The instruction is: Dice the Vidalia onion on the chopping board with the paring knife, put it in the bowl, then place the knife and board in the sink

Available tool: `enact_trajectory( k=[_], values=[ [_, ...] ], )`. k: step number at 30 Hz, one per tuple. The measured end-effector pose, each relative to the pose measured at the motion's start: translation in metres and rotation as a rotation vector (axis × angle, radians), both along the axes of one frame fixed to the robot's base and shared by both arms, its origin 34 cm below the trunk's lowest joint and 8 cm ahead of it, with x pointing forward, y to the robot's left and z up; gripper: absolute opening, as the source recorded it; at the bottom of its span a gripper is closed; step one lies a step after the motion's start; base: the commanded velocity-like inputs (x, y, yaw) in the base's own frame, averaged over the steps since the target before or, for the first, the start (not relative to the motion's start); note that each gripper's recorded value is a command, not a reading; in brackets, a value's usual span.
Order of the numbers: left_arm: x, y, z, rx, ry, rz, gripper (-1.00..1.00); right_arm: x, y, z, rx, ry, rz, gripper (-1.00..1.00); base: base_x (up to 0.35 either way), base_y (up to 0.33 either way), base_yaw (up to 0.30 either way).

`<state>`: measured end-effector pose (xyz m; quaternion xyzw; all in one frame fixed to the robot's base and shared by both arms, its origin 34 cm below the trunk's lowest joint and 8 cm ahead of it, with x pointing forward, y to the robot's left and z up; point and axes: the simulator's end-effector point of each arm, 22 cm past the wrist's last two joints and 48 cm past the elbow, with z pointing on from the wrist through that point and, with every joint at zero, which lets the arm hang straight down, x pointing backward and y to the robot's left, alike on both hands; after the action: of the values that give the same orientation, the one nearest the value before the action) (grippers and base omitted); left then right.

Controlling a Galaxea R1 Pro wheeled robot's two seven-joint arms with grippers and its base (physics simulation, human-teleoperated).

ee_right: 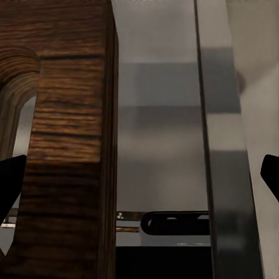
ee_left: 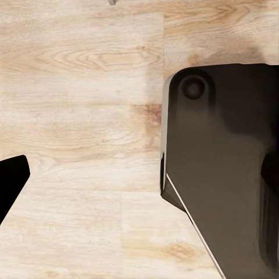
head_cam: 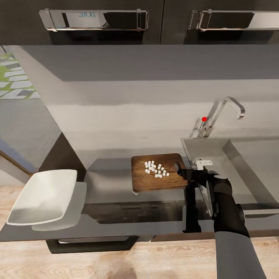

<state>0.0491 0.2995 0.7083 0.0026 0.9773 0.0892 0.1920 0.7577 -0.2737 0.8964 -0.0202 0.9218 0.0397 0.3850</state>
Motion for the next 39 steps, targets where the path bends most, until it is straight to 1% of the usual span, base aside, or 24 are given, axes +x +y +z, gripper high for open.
enact_trajectory(
  k=[16, 17, 19, 22, 26, 39],
  values=[
    [0.002, 0.000, 0.000, 0.000, -0.007, 0.000, 1.00, 0.000, 0.000, 0.000, -0.002, 0.001, -0.001, 1.00, 0.000, 0.000, 0.000],
    [0.005, 0.002, 0.000, -0.001, -0.015, -0.004, 1.00, 0.000, 0.005, 0.000, 0.005, -0.003, 0.006, 1.00, 0.000, 0.000, 0.000],
    [0.010, 0.008, 0.000, 0.004, -0.026, -0.011, 1.00, 0.000, 0.006, 0.001, -0.011, -0.004, 0.006, 1.00, 0.000, 0.000, 0.000],
    [0.015, 0.007, 0.000, 0.001, -0.037, -0.010, 1.00, 0.000, 0.006, 0.001, -0.013, -0.003, 0.006, 1.00, 0.000, 0.000, 0.000],
    [0.020, 0.007, -0.001, 0.000, -0.046, -0.010, 1.00, 0.001, 0.006, 0.002, -0.033, -0.005, 0.007, 1.00, 0.000, 0.000, 0.000],
    [0.020, 0.007, -0.001, 0.000, -0.047, -0.010, 1.00, 0.001, 0.006, 0.002, -0.039, -0.005, 0.010, 1.00, 0.000, 0.000, 0.000]
  ],
)
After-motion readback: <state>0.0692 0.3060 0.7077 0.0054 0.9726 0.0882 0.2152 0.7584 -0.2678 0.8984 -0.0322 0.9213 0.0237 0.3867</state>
